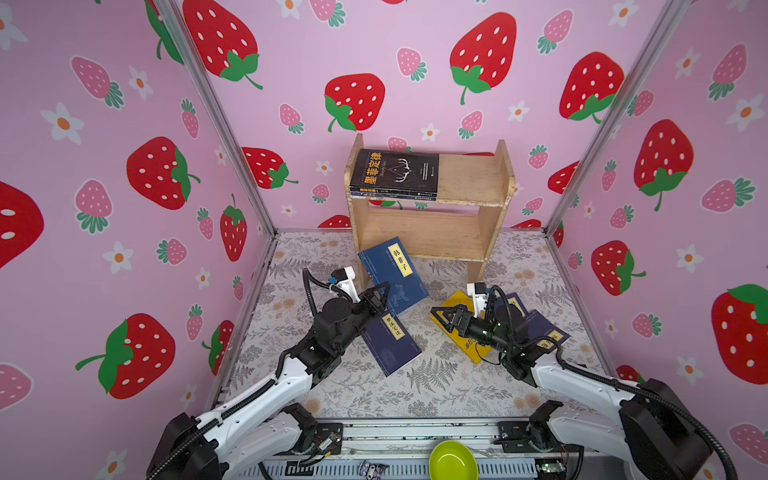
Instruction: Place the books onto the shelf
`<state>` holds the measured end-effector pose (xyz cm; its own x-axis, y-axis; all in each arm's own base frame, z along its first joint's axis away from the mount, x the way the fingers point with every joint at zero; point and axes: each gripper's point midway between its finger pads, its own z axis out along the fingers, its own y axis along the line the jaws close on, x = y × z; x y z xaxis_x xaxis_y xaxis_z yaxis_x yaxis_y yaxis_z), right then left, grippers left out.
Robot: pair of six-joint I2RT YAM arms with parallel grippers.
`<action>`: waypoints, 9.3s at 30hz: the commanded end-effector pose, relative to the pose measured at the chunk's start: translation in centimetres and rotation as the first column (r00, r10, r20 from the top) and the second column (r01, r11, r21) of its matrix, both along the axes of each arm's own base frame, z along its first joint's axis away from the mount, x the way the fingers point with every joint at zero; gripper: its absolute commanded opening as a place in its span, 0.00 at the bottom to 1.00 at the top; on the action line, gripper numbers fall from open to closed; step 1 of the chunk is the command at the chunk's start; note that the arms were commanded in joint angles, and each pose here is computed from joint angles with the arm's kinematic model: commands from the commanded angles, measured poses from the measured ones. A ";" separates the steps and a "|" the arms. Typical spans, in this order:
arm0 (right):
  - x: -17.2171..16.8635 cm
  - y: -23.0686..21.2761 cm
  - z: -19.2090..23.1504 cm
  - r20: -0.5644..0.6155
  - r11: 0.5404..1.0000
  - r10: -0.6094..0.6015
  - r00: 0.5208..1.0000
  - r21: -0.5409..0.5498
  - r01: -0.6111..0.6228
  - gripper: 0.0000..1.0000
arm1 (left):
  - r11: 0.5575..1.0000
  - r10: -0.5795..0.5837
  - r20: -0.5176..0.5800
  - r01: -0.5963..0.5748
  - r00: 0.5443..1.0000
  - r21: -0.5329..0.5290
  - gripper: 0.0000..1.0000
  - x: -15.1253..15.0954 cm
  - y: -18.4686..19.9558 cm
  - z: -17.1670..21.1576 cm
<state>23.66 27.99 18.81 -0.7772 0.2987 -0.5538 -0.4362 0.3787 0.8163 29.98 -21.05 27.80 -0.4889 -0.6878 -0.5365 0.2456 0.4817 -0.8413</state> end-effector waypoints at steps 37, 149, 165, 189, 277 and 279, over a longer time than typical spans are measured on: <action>4.2 5.0 9.3 0.093 0.866 -0.004 0.996 0.499 -0.043 0.02 | 0.990 -0.110 0.076 0.116 0.991 -0.077 0.00 2.9 -4.7 3.1; 18.6 10.1 3.9 0.216 0.944 -0.223 0.951 -0.197 0.266 0.62 | 0.967 0.226 -0.220 -0.245 0.949 -0.067 0.49 16.0 1.9 -1.4; 19.5 9.4 3.2 0.248 0.914 -0.251 0.936 -0.256 0.313 0.61 | 0.916 0.385 -0.221 -0.342 0.896 0.210 0.73 9.3 8.5 -0.4; 19.1 7.0 5.7 0.327 0.918 -0.207 0.922 -0.260 0.298 0.65 | 0.813 0.076 -0.048 -0.034 0.996 0.581 0.78 8.4 7.7 0.1; -1.0 3.1 -7.0 0.168 0.840 0.161 0.973 -0.541 -0.046 0.65 | 0.977 0.111 -0.648 0.036 0.754 0.210 0.99 -7.3 7.7 -20.1; -0.9 4.2 -8.3 0.153 0.841 0.166 0.974 -0.537 -0.059 0.65 | 0.978 0.130 -0.644 0.009 0.754 0.209 0.99 -7.0 7.5 -21.0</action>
<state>22.95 29.75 9.88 -0.6621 -0.1856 -0.7261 -0.5931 0.7221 0.3561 21.50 -13.03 6.50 -0.7934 -0.5625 -0.2323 -0.3238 0.7134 -0.6215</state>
